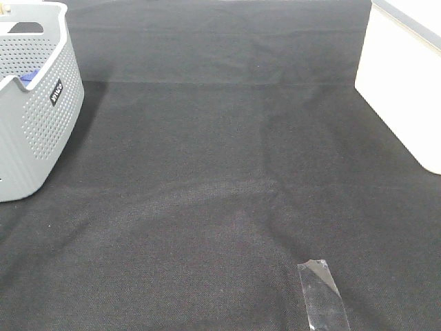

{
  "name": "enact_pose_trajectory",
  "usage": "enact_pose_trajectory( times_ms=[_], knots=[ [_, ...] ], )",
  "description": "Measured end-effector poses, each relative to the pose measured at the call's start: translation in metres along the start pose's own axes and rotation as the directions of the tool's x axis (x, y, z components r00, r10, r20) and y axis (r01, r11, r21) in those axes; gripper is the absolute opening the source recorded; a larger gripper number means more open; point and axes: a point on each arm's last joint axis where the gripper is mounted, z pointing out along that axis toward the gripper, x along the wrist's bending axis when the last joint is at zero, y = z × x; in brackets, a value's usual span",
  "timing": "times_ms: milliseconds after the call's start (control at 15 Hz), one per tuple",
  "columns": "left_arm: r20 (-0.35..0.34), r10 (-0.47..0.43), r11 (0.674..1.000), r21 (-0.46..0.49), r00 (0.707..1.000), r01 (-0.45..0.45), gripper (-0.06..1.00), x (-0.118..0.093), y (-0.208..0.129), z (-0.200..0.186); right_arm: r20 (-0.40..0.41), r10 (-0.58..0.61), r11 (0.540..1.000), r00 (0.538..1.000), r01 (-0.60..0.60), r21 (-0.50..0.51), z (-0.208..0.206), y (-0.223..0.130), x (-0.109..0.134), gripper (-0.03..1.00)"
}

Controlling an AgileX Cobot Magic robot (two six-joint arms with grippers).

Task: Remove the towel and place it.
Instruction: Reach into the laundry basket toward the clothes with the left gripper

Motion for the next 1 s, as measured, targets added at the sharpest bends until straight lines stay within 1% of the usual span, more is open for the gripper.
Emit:
enact_pose_trajectory(
  times_ms=[1000],
  knots=[
    [0.0, 0.003, 1.0, 0.0, 1.0, -0.003, 0.99, 0.0, 0.0, 0.0, 0.0, 0.0, 1.0, 1.0, 0.0, 0.0, 0.0, 0.0, 0.0, 0.96]
  ],
)
